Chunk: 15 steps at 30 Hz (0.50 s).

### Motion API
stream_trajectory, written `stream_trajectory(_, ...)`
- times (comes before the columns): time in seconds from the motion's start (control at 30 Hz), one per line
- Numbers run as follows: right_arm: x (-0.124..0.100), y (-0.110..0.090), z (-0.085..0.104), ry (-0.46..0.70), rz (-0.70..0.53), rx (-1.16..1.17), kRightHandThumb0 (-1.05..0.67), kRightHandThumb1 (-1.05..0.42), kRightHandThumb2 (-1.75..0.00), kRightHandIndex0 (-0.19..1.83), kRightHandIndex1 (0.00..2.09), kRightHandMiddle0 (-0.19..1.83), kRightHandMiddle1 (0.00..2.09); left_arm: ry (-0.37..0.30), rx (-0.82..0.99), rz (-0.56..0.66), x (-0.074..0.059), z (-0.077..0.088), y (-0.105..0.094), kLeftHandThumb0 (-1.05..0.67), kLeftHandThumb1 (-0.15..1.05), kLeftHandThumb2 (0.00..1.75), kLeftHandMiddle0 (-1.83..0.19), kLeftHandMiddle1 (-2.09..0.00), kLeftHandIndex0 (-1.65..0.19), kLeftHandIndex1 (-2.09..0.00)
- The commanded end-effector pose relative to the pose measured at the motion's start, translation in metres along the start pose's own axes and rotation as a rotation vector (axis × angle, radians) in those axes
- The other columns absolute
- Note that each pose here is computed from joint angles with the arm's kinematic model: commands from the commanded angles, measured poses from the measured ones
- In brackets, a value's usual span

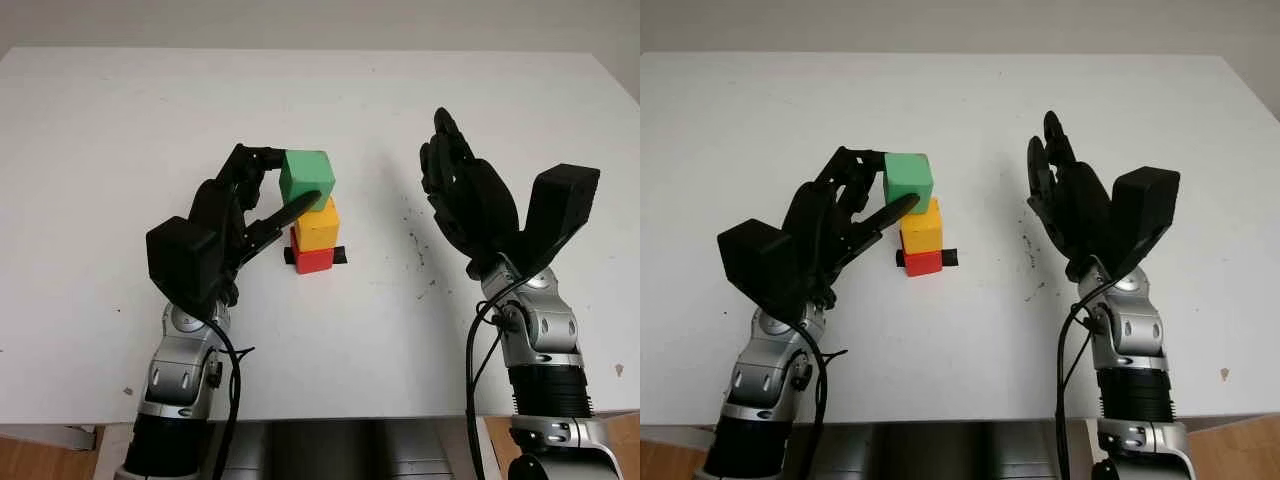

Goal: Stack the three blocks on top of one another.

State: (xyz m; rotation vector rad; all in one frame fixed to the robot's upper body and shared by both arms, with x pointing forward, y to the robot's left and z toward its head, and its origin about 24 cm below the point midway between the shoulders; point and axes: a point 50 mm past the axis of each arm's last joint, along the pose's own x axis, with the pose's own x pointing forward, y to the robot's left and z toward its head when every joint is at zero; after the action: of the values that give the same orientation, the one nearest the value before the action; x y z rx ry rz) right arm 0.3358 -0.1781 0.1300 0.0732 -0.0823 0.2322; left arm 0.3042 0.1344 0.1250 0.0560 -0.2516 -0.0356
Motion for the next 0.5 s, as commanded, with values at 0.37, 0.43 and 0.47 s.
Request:
stream_trajectory(0.37,-0.0026,-0.0014,0.0007,-0.014,-0.003,-0.001,-0.69,-1.05,-0.63,-0.19,0.0,-0.19,0.0,0.005,-0.039,-0.027,-0.0025,-0.0021,-0.0072,-0.47,1.04,0.06,-0.14,-0.06,-0.35,-1.48)
stream_trajectory(0.43,-0.0025,-0.0012,0.0006,-0.015,-0.004,-0.001,-0.69,-1.05,-0.63,-0.19,0.0,-0.19,0.0,0.003,-0.042,-0.036,-0.0037,-0.0006,-0.0081,-0.47,1.04,0.06,-0.15,-0.06,-0.36,-1.48)
stream_trajectory(0.47,-0.0025,-0.0012,0.0006,-0.016,-0.005,-0.001,-0.7,-1.05,-0.63,-0.19,0.0,-0.19,0.0,0.003,-0.044,-0.039,-0.0044,0.0002,-0.0087,-0.47,1.04,0.06,-0.15,-0.06,-0.36,-1.48)
